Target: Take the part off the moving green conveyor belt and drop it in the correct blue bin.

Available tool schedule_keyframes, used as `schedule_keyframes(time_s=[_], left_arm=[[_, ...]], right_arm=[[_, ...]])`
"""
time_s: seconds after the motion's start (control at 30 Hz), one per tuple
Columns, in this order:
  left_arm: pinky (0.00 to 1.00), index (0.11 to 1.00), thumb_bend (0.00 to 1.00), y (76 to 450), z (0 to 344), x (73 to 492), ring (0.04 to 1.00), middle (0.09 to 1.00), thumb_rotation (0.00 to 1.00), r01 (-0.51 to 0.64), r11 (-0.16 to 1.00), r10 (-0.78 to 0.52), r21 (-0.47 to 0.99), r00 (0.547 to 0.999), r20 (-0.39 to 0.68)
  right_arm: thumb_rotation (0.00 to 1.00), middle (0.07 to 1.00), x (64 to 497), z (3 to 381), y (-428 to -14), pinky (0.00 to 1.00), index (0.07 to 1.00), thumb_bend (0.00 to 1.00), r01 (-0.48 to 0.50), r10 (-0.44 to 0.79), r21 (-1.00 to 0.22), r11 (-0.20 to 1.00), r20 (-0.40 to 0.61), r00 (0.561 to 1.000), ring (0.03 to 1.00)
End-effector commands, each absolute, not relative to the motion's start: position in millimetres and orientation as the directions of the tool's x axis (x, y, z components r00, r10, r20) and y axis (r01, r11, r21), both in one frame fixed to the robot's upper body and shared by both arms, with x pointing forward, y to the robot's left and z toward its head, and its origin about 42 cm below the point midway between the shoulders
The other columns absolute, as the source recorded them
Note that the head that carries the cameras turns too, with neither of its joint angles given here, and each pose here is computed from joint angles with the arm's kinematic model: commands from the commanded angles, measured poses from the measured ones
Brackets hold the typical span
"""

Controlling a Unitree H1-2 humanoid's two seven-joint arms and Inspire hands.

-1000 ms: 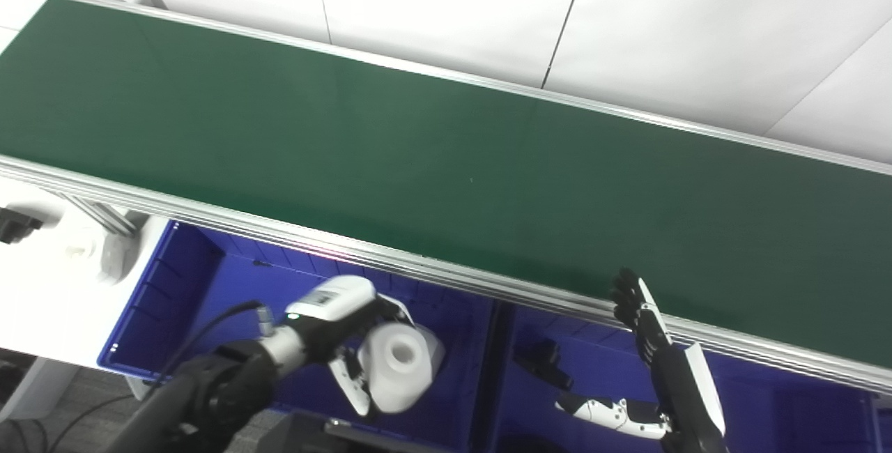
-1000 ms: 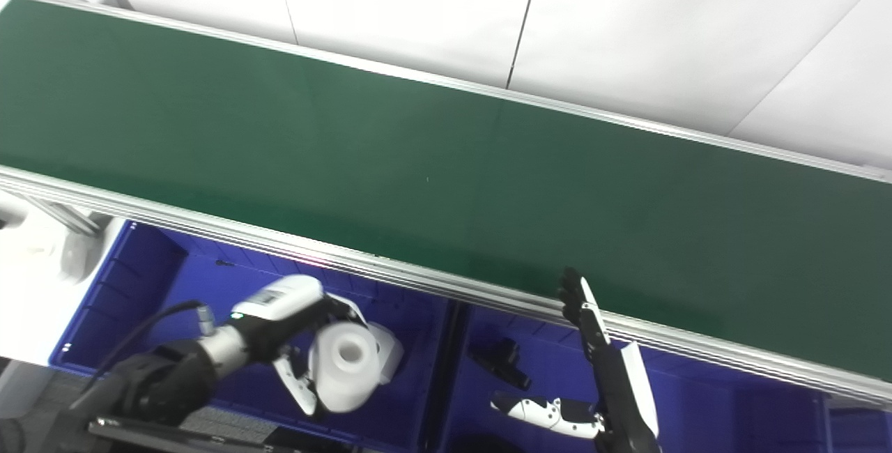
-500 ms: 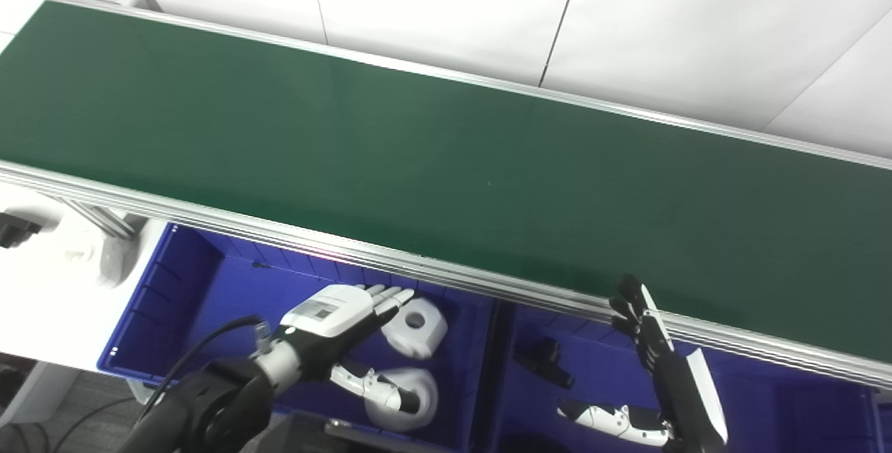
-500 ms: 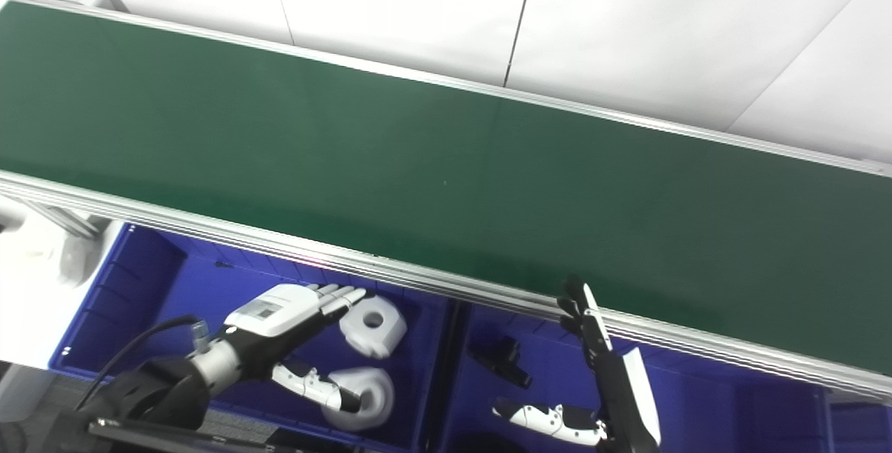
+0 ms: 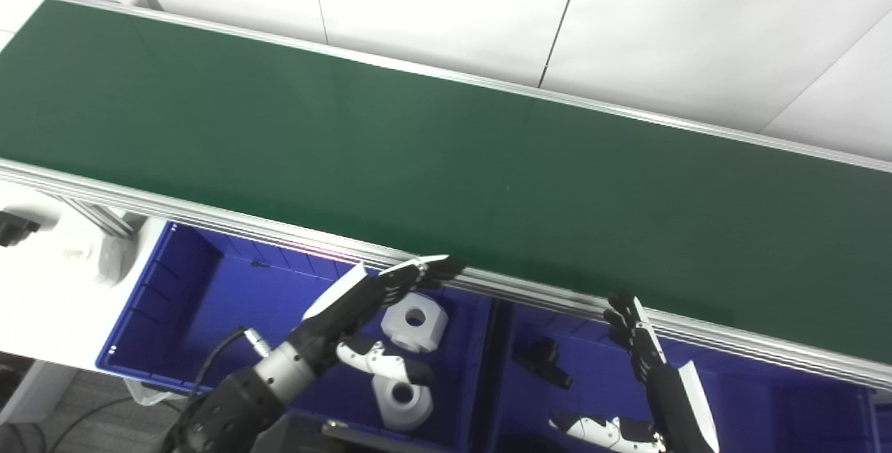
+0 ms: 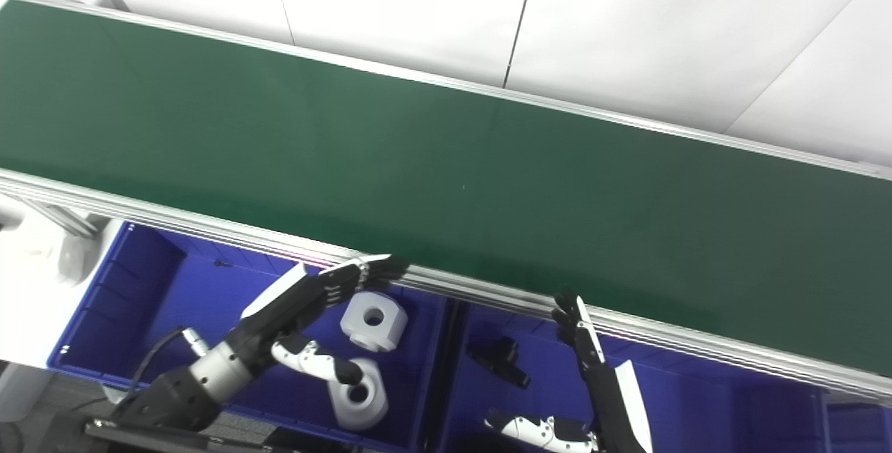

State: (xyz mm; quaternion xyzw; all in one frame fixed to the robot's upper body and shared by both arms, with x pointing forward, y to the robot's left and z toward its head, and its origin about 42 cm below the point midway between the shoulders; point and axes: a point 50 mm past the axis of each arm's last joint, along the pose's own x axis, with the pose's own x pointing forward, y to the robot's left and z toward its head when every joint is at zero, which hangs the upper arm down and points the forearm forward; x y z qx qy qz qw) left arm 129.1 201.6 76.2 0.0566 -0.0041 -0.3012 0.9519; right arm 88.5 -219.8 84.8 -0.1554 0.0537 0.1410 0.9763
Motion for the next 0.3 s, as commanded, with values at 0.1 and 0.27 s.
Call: schedule_keyframes(time_s=[0.1,0.27], left_arm=[[0.89,0.845,0.83,207,75,136,0.9,0.879,0.31,0.559,0.825,-0.564,0.086,0.825,0.043],[0.91,0.851,0.85,218,72,139,0.912,0.883,0.31,0.538,0.84,-0.542,0.075,0.84,0.043]], right_arm=[[0.22,0.968,84,98,-211,0.9,0.981,0.86,-0.27,0.258,-0.3,0.915,-0.08,0.963,0.94],[0.21,0.97,80,98,-200,0.89,0.981,0.86,-0.264,0.252,-0.302,0.916,-0.078,0.965,0.936]])
